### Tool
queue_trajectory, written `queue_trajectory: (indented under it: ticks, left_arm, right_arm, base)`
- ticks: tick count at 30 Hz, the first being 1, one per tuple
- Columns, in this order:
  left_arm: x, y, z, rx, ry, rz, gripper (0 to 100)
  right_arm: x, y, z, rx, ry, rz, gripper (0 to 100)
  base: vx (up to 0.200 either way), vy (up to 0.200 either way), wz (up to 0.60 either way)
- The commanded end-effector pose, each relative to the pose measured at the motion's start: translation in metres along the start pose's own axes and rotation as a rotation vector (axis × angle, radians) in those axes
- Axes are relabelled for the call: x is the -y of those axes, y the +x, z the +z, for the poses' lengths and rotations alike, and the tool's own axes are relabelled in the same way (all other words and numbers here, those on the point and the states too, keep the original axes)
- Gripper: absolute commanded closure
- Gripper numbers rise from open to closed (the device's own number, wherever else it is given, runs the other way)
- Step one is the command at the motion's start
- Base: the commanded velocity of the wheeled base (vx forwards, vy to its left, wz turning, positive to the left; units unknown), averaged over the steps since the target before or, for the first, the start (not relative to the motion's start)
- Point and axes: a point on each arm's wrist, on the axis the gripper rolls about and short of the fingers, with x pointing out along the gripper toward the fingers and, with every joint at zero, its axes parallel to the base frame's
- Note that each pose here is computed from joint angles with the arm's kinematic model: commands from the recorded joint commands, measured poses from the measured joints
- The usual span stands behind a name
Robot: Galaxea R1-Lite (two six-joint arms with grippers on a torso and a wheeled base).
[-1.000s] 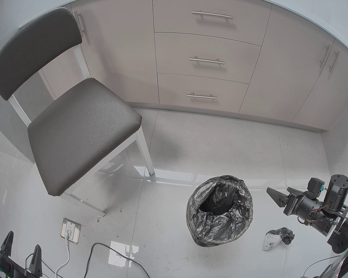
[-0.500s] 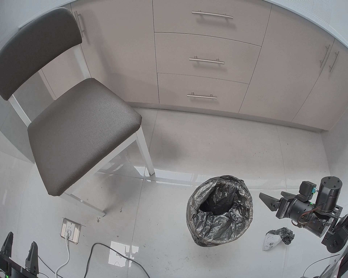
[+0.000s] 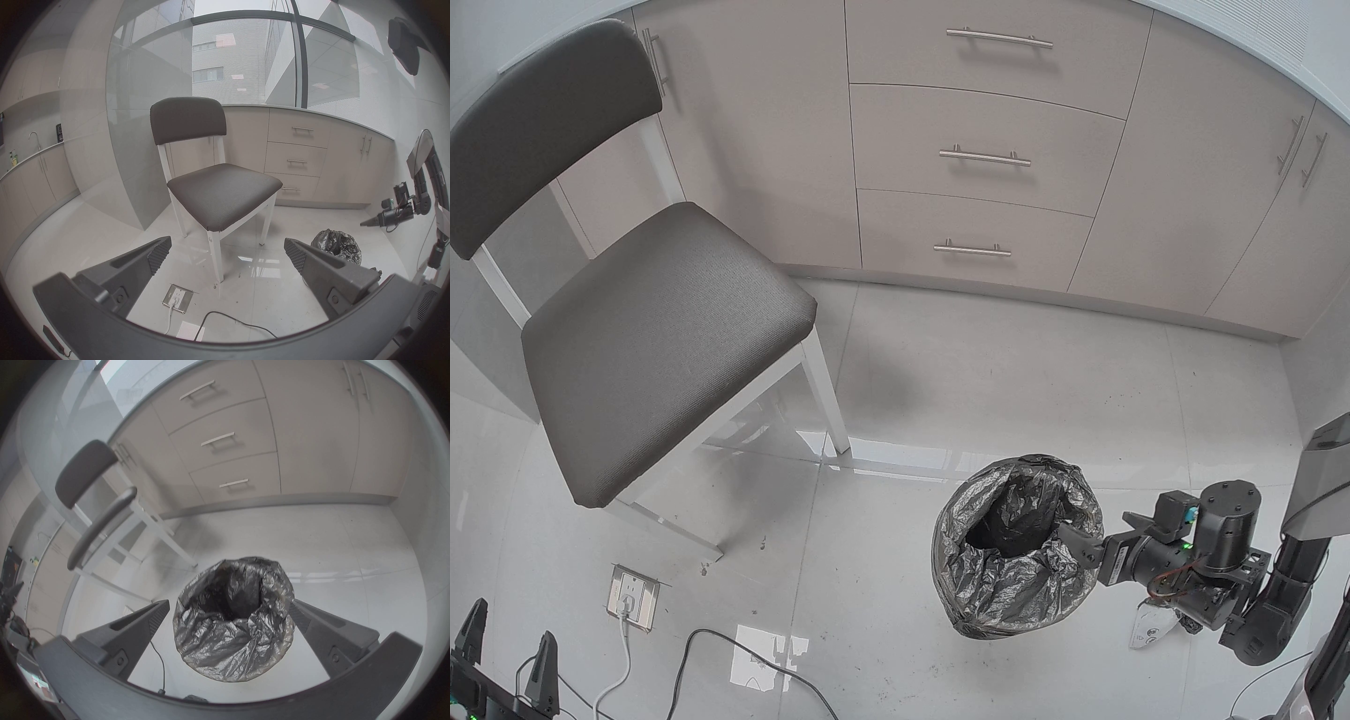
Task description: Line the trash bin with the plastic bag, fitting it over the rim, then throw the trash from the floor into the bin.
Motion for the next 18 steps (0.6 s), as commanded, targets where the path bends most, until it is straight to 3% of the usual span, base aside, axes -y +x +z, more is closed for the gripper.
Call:
queue_trajectory:
  ticks: [1, 12, 18]
  left_arm:
    - [0.000, 0.001, -0.004, -0.003, -0.003, 0.003, 0]
    - [0.000, 0.001, -0.004, -0.003, -0.019, 0.003, 0]
    - [0.000, 0.001, -0.004, -0.002, -0.023, 0.003, 0]
  right_arm:
    - [-0.006, 0.031, -0.026, -0.071, -0.061, -0.001, 0]
    - [-0.014, 0.073, -0.022, 0.010, -0.061, 0.015, 0]
    - [-0.020, 0.106, -0.038, 0.036, -0.068, -0.063, 0]
  base:
    - [0.000, 0.000, 0.00]
    - [0.000, 0.000, 0.00]
    - [0.000, 0.000, 0.00]
